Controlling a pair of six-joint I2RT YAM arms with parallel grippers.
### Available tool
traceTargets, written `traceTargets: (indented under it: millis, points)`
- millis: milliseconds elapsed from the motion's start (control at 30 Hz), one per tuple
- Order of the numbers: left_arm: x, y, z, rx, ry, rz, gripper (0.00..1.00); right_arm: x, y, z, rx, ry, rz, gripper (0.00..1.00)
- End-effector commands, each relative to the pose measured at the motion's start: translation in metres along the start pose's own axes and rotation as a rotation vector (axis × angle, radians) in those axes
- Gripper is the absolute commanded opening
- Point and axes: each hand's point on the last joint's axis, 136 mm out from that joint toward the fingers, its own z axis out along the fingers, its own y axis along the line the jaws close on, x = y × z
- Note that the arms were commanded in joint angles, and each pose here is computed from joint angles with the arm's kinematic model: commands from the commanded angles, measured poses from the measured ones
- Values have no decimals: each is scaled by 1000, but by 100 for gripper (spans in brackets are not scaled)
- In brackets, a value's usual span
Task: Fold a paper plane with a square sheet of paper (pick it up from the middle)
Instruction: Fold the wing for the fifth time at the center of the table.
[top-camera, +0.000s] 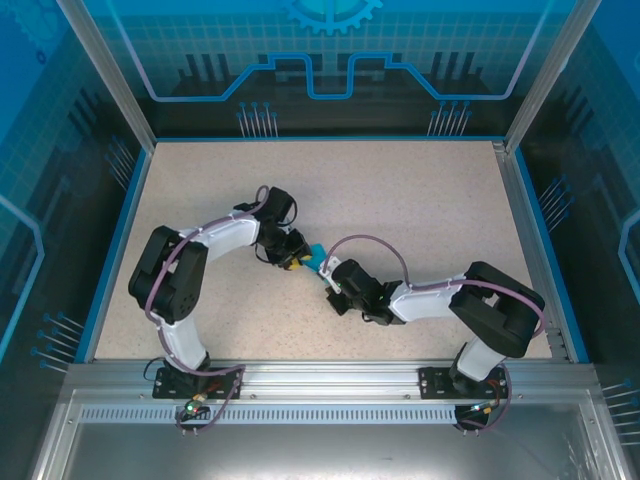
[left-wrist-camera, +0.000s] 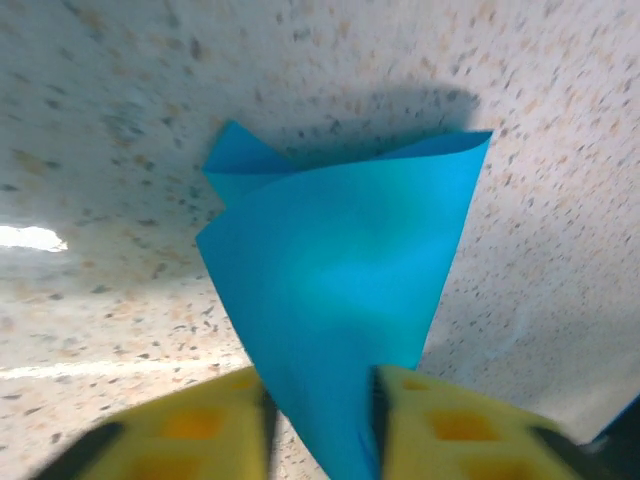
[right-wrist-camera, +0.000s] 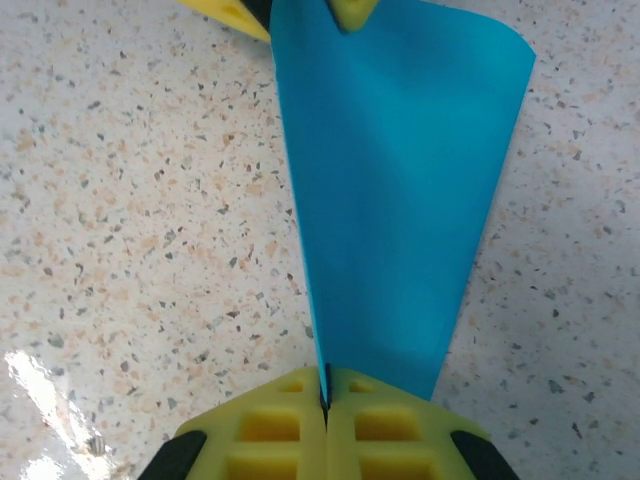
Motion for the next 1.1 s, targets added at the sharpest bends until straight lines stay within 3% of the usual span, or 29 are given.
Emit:
traceTargets:
  millis: [0, 200, 500, 1067]
  points:
    - [-8, 2, -37, -15, -117, 14, 41, -12, 8, -3, -113, -11, 136, 0]
    - [-7, 3, -61, 9, -208, 38, 54, -13, 13, -2, -285, 35, 300, 0]
    - [-2, 1, -55, 52, -184, 52, 51, -17, 9, -1, -446, 84, 499, 0]
    - [7, 1, -34, 109, -117, 51, 43, -5, -1, 15, -528, 142, 761, 0]
